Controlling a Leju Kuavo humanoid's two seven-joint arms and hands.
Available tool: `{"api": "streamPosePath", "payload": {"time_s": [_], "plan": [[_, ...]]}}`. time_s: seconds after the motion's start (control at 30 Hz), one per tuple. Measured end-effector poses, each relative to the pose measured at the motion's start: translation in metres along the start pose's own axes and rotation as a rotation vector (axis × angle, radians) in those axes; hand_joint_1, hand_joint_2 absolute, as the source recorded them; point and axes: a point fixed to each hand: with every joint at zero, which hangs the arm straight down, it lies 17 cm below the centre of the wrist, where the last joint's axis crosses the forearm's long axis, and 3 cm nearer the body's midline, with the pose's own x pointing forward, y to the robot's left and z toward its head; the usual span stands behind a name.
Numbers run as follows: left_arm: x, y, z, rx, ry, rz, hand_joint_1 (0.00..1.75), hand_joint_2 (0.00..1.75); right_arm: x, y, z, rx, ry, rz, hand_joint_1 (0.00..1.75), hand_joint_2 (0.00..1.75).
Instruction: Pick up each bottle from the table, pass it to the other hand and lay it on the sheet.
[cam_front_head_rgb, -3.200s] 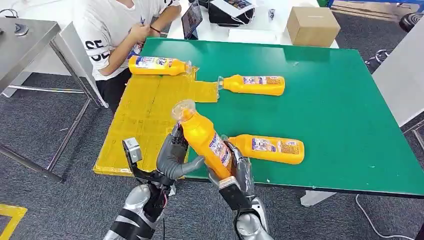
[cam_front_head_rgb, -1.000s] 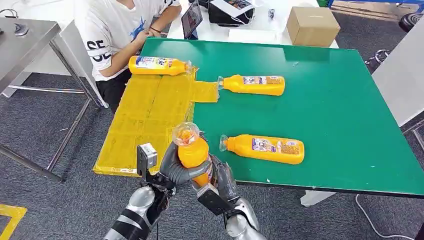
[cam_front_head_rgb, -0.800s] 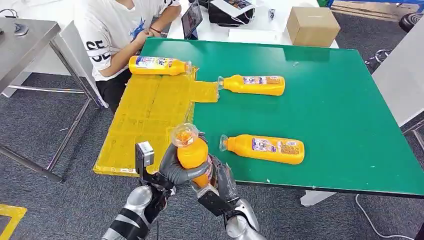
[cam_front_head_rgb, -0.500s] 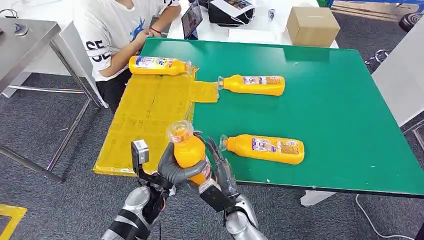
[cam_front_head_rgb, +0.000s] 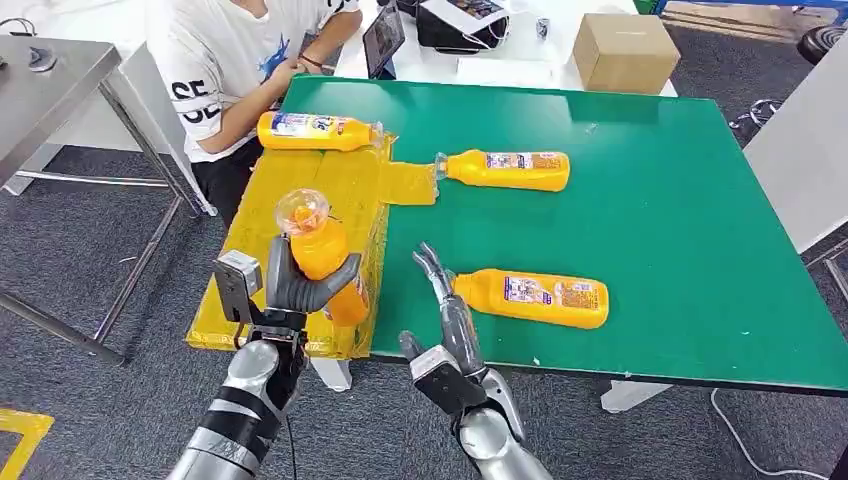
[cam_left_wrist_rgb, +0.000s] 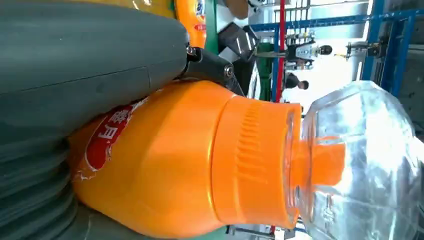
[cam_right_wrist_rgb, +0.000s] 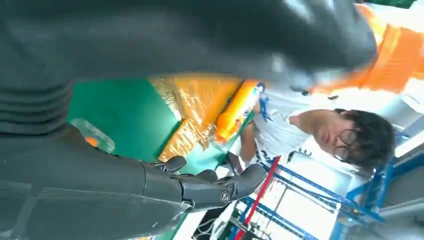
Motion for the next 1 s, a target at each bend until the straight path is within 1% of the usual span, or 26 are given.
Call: {"api": "streamPosePath", "payload": {"time_s": [0.1,0.17,0.27,0.33,0.37,0.5,0.77,0.87,0.93,1.0], "plan": [[0.004,0.009,-0.004,0.032,-0.027,-0.051,1.75,1.75,0.005,-0.003,-0.001,-0.011,-0.018,0.003,0.0,0.0],[0.017,0.026,-0.012,0.104,-0.095,-0.167,1.75,1.75,0.015,-0.01,-0.005,-0.042,-0.053,0.014,0.0,0.0],[0.047,0.051,-0.033,0.204,-0.213,-0.373,1.75,1.75,0.037,-0.04,-0.016,-0.18,-0.103,0.032,0.0,0.0],[0.062,0.062,-0.043,0.238,-0.268,-0.48,1.75,1.75,0.052,-0.062,-0.022,-0.268,-0.136,0.035,0.0,0.0],[0.067,0.064,-0.047,0.243,-0.281,-0.498,1.75,1.75,0.058,-0.068,-0.024,-0.288,-0.149,0.036,0.0,0.0],[0.072,0.071,-0.055,0.255,-0.292,-0.526,1.75,1.75,0.074,-0.081,-0.028,-0.327,-0.187,0.026,0.0,0.0],[0.069,0.077,-0.056,0.262,-0.283,-0.544,1.75,1.75,0.083,-0.087,-0.029,-0.347,-0.207,0.018,0.0,0.0],[0.073,0.075,-0.058,0.26,-0.309,-0.641,1.75,1.75,0.083,-0.096,-0.029,-0.391,-0.198,0.005,0.0,0.0],[0.071,0.064,-0.065,0.2,-0.318,-0.768,1.75,1.75,0.08,-0.111,-0.029,-0.45,-0.181,-0.023,0.0,0.0],[0.056,0.05,-0.074,0.096,-0.286,-0.891,1.75,1.75,0.079,-0.123,-0.028,-0.488,-0.174,-0.04,0.0,0.0]]}}
